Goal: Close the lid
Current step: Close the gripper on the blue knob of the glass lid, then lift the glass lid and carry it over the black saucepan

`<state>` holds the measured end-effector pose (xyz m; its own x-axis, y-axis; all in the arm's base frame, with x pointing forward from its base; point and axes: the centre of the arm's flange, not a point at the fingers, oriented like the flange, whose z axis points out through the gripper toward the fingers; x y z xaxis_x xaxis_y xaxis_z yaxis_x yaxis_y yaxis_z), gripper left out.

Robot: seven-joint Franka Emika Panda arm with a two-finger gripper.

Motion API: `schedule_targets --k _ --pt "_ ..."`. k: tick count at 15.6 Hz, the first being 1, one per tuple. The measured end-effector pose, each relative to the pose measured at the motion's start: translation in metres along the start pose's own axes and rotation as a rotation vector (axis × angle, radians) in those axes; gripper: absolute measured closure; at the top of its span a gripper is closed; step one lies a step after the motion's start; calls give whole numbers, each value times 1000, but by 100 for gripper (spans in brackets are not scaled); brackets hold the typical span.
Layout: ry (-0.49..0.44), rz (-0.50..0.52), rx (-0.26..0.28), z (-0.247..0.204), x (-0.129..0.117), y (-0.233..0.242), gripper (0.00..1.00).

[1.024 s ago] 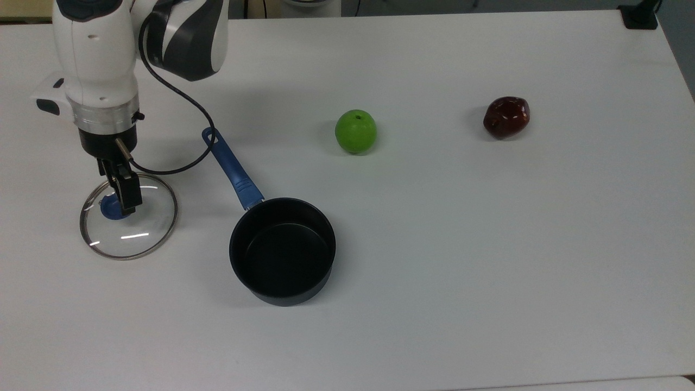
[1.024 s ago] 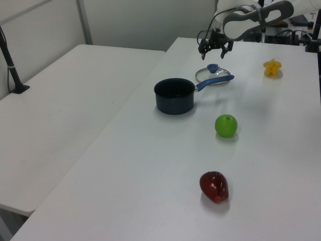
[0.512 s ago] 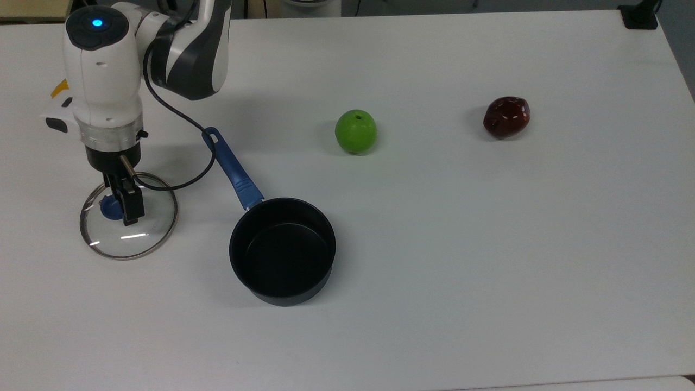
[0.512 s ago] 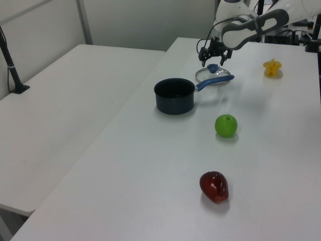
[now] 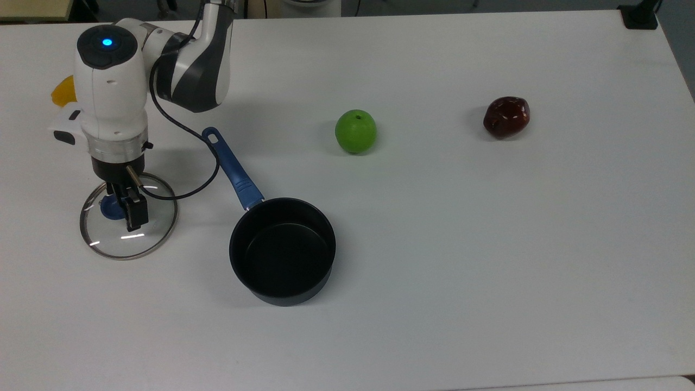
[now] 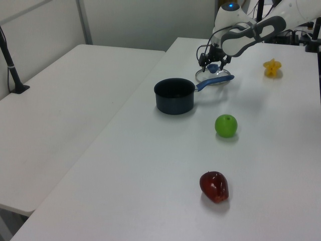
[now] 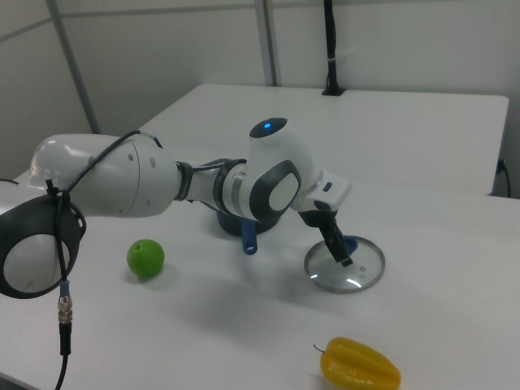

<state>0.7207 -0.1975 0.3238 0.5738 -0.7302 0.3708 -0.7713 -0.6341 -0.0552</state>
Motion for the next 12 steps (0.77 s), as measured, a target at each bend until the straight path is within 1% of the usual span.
schedule_targets --k 1,3,4,7,12 --pt "0 -1 -1 1 0 0 17" --pt "2 -3 -2 1 0 0 41" --pt "1 -2 -3 1 0 0 42" --pt "7 -2 -2 0 2 0 42" --pt "42 7 11 -14 17 0 42"
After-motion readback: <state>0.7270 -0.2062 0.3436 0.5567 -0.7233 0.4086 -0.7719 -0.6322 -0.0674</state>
